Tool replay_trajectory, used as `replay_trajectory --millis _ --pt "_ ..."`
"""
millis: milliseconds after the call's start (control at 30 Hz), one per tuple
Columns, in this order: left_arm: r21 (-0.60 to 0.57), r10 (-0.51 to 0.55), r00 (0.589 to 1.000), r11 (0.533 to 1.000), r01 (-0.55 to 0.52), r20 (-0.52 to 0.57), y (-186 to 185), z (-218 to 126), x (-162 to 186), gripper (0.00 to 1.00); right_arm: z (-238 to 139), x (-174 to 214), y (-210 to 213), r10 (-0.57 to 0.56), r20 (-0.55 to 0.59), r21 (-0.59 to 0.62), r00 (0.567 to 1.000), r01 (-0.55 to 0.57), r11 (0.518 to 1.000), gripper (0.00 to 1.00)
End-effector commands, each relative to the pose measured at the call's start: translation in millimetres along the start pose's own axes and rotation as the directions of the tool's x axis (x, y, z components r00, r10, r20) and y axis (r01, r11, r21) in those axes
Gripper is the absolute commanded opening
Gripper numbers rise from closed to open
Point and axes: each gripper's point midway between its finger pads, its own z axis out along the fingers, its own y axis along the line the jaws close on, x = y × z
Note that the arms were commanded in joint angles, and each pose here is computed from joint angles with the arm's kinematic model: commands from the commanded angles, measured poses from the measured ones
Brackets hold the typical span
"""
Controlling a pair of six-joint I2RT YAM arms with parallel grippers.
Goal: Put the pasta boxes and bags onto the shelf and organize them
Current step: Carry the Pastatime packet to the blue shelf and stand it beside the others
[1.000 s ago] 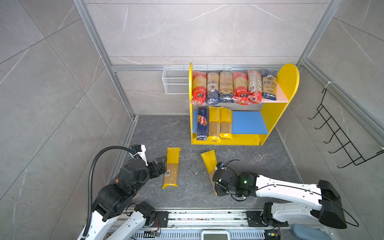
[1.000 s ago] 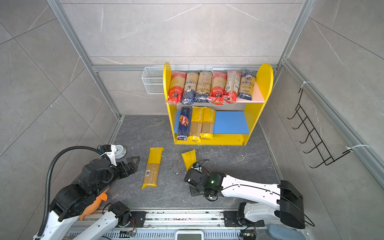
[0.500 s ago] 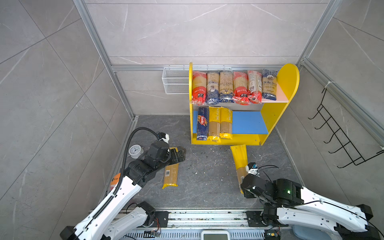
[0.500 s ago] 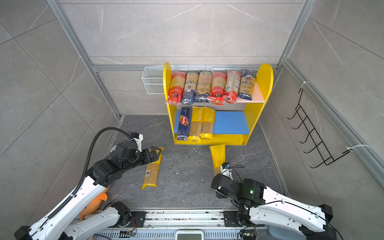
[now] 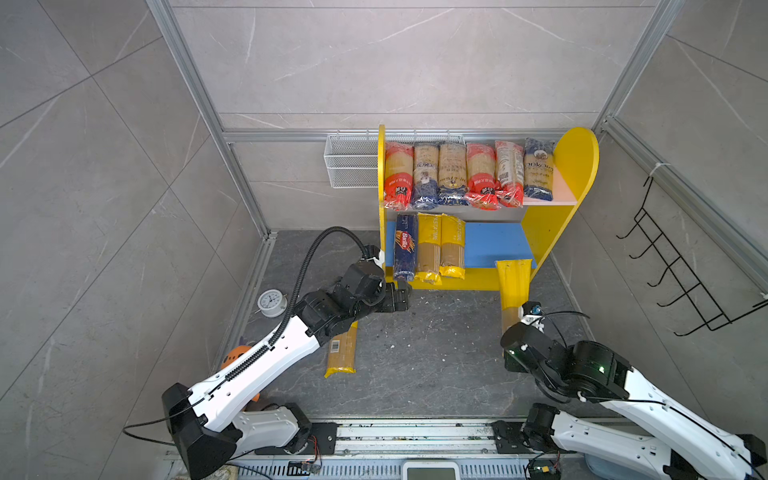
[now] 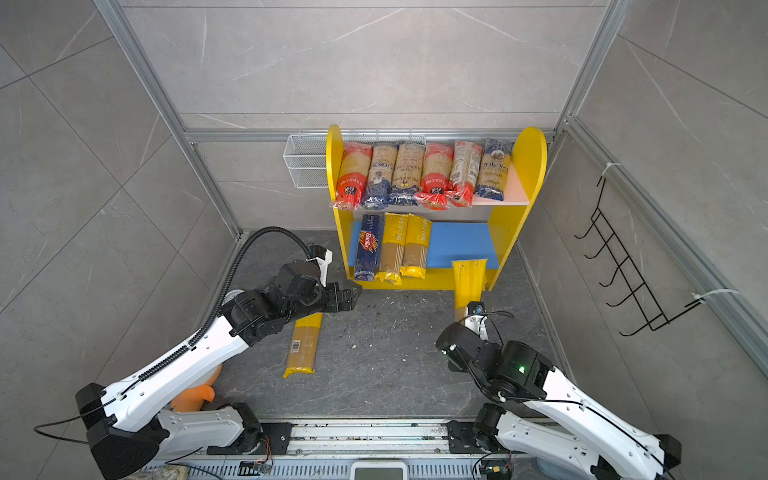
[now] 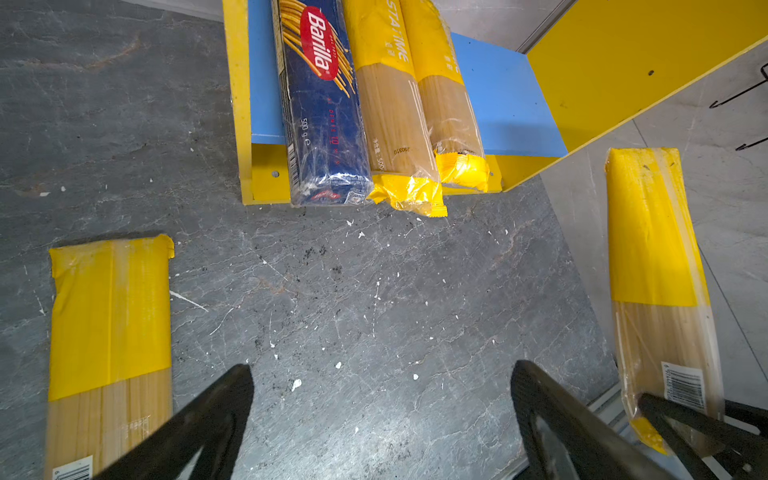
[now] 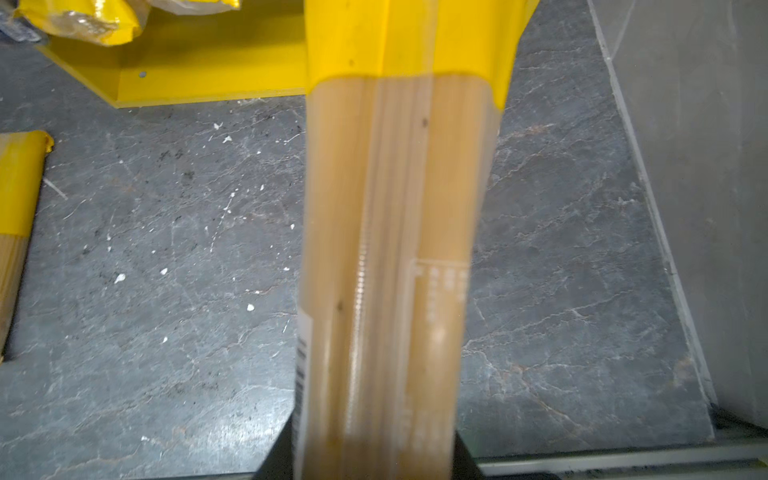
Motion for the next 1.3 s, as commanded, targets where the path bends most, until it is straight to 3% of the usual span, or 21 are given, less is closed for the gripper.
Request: replay_trajectory --millis 0,167,600,1267 --pt "0.019 0.033 0.997 0.999 -0.035 0.065 -9.8 -8.7 -21.1 1.0 -5.3 -50.0 19.5 -0.001 0.126 -0.069 0.992 0.01 0.998 0.0" --pt "0.008 0.05 0.996 0.999 -0.05 0.079 -10.0 -12.7 -26.8 1.0 6.3 -88.3 31.2 0.001 0.129 -0.12 0.992 0.015 0.993 0.0" --pt "-0.019 0.093 0.993 0.996 -0.092 0.071 -14.9 -3.1 -36.5 1.0 80.1 -175.2 40.7 0.102 0.1 -0.272 0.99 -0.071 0.96 0.0" --pt "0.01 0.133 0.991 0.991 -0.133 -0.003 -28.0 36.5 -27.6 1.0 150.0 -231.8 63.2 0.109 0.096 -0.283 0.989 -0.078 0.956 0.0"
